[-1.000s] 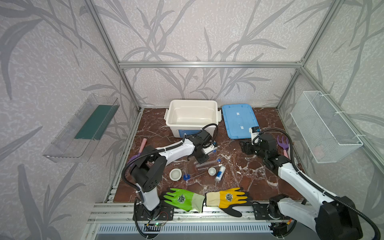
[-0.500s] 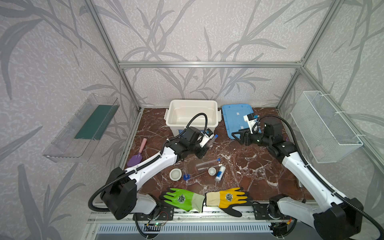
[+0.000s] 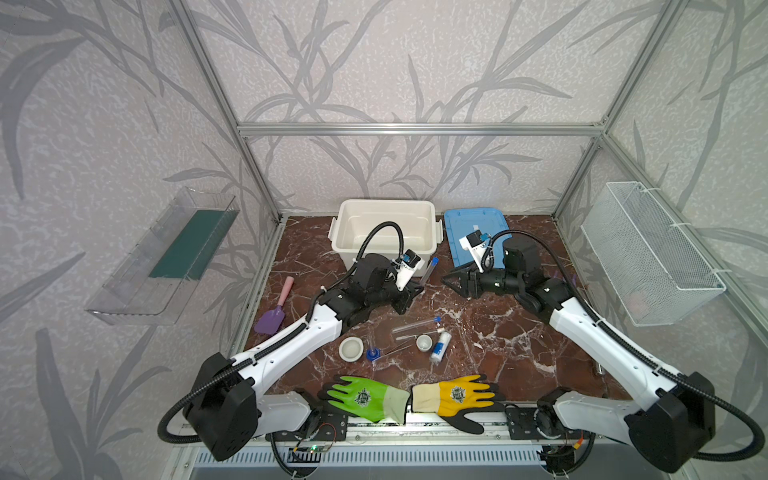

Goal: Organize the chemistry lab equipment
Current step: 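Lift the tube with the left gripper while the right gripper reaches toward it, then grasp the tube below its blue cap with the right gripper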

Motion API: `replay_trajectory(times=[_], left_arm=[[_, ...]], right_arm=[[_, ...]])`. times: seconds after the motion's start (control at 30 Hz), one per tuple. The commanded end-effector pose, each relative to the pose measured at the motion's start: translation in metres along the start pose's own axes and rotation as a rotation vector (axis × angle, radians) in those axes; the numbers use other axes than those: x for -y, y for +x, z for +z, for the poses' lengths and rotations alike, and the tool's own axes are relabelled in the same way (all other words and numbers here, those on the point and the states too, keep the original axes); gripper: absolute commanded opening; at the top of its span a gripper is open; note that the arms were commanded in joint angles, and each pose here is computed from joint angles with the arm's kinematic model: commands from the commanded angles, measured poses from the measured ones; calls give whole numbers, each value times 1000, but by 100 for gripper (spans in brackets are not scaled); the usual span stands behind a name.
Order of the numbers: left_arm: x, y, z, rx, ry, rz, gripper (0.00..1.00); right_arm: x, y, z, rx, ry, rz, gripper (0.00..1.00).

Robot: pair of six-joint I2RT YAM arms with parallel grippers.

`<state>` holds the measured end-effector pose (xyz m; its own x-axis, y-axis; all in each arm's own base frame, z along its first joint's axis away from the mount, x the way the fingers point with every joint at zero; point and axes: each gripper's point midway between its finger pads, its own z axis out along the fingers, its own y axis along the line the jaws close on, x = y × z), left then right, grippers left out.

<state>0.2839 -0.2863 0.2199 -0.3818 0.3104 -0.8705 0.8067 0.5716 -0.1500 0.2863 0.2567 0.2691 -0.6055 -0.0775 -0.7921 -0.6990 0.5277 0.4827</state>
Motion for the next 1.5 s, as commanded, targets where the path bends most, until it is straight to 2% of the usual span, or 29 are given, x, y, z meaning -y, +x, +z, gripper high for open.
replay_trajectory(times=[0.0,0.43,0.87,0.97,1.3,1.47], left_arm=[[7,-6,-4,37,36,-14,15],[12,-6,-4,30,65,-21,15],[12,-7,-5,33,60,-16,15],[11,-7,-5,33,56,-15,15],[12,-7,-6,35,57,-15,15],[11,-7,-5,35,55,-14,15]], right_arm=[[-13,-32,1,94,-32,-27,55],[-4,-43,13,164,-20,21,46],[-7,-35,28,148,-71,35,45],[-8,-32,30,144,-76,37,41],[0,-24,37,131,-67,58,37],[0,-24,38,131,-66,62,30]])
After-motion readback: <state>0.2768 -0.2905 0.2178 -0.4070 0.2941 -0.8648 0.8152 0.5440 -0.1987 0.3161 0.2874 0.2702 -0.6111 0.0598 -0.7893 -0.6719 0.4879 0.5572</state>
